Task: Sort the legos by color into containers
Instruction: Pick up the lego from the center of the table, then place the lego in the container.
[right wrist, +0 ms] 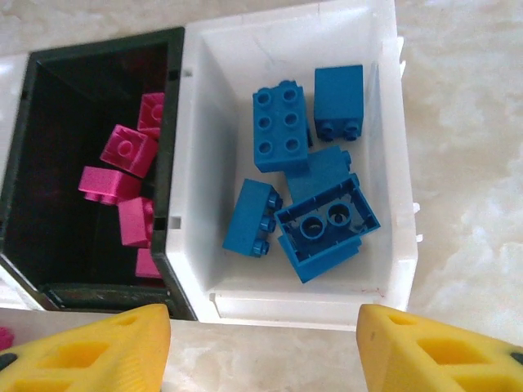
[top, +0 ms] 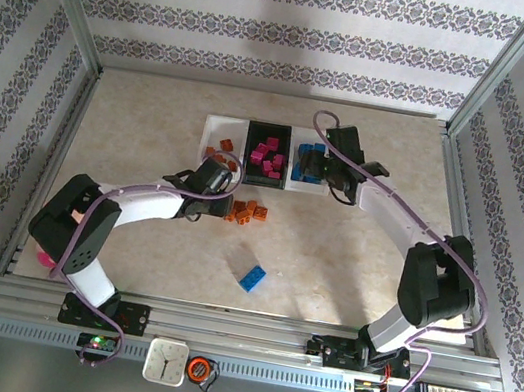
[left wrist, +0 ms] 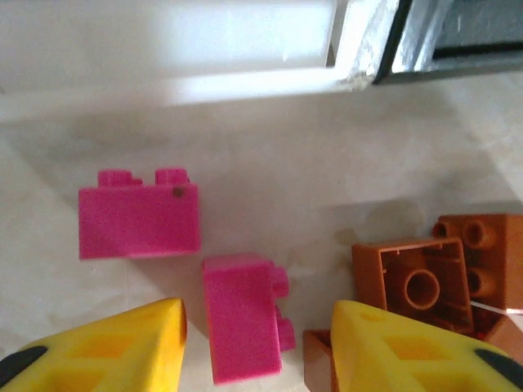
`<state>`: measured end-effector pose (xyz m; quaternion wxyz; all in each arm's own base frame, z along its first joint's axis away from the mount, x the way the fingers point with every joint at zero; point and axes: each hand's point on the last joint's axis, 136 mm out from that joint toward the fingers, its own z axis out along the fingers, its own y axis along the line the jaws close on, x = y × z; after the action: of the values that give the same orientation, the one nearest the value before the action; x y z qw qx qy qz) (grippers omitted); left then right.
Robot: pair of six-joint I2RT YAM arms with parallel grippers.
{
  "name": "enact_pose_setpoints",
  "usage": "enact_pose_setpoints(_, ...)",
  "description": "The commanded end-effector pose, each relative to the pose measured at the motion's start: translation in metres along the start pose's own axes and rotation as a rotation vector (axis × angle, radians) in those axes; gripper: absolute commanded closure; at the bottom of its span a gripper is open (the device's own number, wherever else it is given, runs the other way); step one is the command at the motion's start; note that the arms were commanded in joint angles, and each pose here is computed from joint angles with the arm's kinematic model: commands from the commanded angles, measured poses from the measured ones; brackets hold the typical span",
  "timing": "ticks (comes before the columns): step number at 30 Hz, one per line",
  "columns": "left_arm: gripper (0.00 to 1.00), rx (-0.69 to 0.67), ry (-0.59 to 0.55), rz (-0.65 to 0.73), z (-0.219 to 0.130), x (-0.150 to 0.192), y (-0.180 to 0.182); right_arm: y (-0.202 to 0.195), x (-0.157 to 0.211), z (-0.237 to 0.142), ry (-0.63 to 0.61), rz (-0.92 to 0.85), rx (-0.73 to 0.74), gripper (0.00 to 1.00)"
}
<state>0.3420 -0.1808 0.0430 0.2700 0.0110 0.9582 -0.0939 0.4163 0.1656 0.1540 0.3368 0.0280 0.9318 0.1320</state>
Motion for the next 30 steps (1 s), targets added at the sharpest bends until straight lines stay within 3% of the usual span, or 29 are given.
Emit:
enact_pose_setpoints(1, 0.55, -0.032, 0.021, -0.014, 0.009, 0.003, 0.011, 0.006, -0.001, -0.01, -0.025, -0.001, -0.032, 0.38)
enact_pose_setpoints(11, 0.77, -0.018, 0.034, -0.019, 0.007, 0.014, 0.013, -0.001, 0.004, -0.018, -0.037, 0.005, -0.022, 0.38)
enact_pose_setpoints(17, 0.8, 0.06, -0.023, -0.057, -0.039, 0.01, 0.004, -0.004, 0.01, -0.02, -0.041, 0.018, -0.02, 0.38)
enact_pose_setpoints(23, 0.8, 0.167, -0.126, -0.015, -0.094, -0.039, -0.032, -0.011, 0.031, -0.018, -0.021, 0.044, -0.026, 0.38)
enact_pose_setpoints(30, 0.8, 0.252, -0.211, 0.013, -0.09, -0.116, -0.082, -0.018, 0.059, -0.024, 0.01, 0.05, -0.024, 0.38)
